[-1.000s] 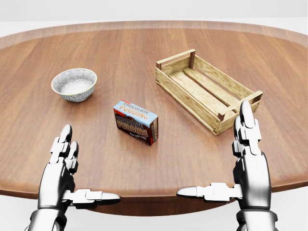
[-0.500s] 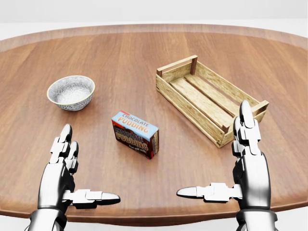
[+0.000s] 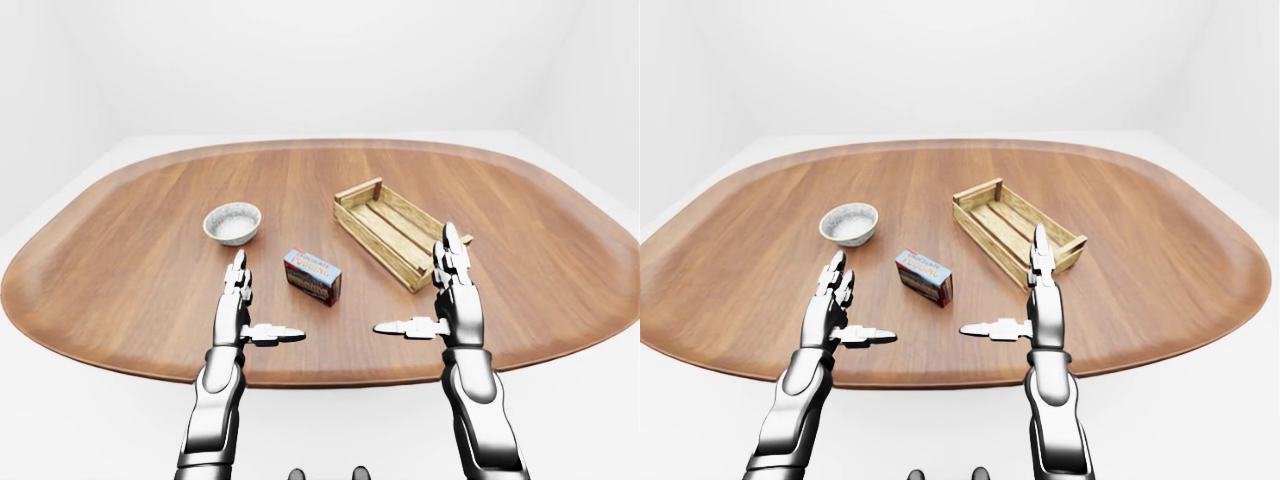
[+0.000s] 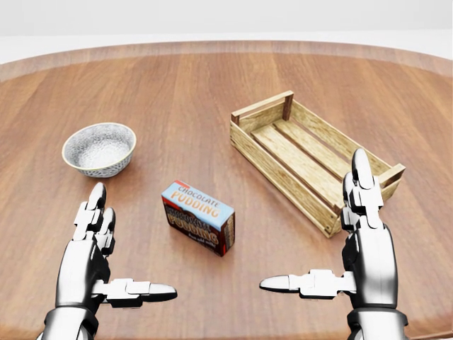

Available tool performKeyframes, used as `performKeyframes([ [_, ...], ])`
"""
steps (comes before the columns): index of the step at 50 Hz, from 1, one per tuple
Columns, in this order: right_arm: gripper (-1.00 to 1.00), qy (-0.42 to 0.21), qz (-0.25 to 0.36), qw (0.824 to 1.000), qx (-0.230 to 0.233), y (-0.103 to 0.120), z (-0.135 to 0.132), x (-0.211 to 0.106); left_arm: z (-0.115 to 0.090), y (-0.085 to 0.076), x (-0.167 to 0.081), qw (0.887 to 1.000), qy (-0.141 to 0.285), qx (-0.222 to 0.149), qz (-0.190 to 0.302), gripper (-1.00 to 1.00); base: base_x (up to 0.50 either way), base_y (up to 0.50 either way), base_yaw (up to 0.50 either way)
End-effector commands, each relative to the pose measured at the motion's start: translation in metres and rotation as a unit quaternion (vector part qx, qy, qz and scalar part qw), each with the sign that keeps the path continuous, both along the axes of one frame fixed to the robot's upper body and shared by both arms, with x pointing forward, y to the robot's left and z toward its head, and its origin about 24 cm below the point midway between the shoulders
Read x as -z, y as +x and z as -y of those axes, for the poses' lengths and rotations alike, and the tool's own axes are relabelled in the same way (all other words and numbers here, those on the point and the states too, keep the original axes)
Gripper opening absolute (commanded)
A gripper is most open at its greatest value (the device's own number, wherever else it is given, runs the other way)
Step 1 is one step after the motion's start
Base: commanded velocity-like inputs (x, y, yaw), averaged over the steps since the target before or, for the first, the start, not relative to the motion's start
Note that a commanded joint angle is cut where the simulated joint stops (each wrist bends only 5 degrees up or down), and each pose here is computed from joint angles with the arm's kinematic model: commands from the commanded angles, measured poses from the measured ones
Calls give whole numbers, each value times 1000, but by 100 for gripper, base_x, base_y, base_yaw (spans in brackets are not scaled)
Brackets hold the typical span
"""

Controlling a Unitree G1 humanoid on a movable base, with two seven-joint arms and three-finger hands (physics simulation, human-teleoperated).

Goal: Pick up the chocolate pudding and put it in the tray.

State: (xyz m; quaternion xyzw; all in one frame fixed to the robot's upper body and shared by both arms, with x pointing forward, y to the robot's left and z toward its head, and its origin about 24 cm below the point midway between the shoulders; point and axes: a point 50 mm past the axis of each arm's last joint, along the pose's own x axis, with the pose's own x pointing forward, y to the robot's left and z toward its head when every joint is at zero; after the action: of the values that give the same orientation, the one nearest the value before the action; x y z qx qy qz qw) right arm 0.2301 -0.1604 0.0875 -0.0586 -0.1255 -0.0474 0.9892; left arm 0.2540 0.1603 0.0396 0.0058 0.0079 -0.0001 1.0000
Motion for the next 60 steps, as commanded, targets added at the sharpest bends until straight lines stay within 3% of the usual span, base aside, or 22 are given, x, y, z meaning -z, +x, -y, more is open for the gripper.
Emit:
performKeyframes([
  [1,100,0,0,1000,-1,0,0,0,0,0,0,1000,0,0,0,100,17,0,0],
  [22,100,1,2,1000,-1,0,0,-1,0,0,0,1000,0,0,0,100,17,0,0],
  [23,100,2,-35,999,3,1,0,16,0,0,0,1000,0,0,0,100,17,0,0],
  [25,100,1,-2,1000,-1,1,0,1,0,0,0,1000,0,0,0,100,17,0,0],
  [26,100,1,-32,999,3,1,0,15,0,0,0,1000,0,0,0,100,17,0,0],
  [28,100,1,-3,1000,-1,1,0,1,0,0,0,1000,0,0,0,100,17,0,0],
  [60,100,2,-4,1000,-1,2,0,2,0,0,0,1000,0,0,0,100,17,0,0],
])
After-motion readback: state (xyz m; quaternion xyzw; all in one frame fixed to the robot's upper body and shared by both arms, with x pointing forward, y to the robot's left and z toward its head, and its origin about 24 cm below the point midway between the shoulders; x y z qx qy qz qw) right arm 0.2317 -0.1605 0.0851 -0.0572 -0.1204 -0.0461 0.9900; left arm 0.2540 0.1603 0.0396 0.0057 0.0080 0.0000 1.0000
